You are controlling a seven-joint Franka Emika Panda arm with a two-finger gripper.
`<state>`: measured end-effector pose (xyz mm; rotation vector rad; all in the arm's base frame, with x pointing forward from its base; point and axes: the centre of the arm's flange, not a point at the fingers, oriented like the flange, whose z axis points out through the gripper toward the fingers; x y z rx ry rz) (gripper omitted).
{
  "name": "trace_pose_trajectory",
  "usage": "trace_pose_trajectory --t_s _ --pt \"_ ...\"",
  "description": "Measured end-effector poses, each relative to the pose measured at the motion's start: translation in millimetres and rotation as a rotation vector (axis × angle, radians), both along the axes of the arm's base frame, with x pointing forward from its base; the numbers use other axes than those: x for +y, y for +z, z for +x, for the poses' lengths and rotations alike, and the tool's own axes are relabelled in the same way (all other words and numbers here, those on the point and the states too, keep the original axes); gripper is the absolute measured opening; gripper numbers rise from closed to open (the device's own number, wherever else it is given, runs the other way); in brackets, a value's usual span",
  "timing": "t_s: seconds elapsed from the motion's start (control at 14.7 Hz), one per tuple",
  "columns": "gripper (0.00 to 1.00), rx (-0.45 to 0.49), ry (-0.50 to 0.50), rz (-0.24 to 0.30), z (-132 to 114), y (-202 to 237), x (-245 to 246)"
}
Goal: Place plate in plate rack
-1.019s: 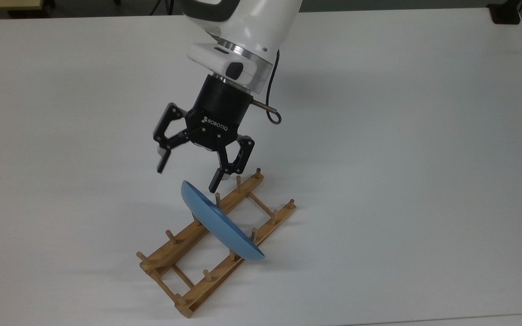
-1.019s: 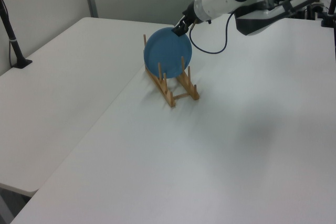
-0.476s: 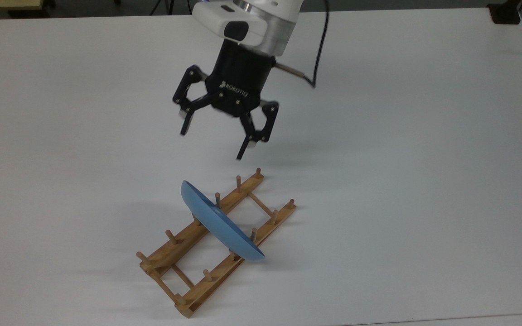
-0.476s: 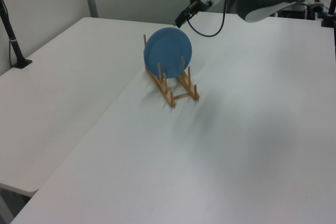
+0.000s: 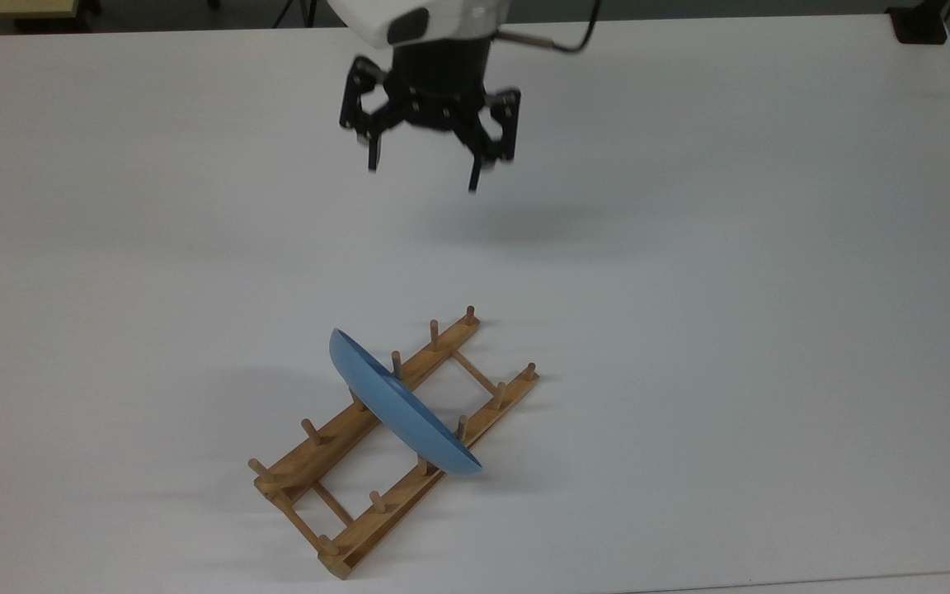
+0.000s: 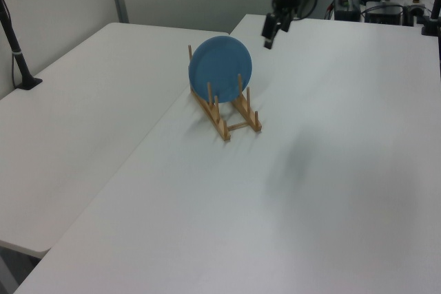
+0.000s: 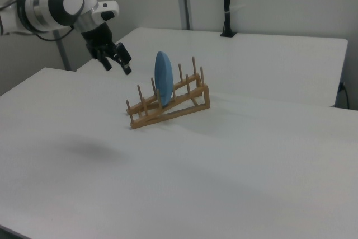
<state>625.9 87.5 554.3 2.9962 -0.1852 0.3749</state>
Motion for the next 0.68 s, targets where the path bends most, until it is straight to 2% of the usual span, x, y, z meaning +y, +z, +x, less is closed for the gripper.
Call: trace_pose_trajectory --t_s 0.14,0.27,0.48,0.68 --pt "1.00 0.110 0.040 0.044 -19 10 -18" --pt "1.00 0.190 0.089 0.060 -38 22 -38" --pt "1.00 0.245 0.085 0.061 -61 35 -62" --pt "1.00 0.265 0.065 0.062 -72 42 -78"
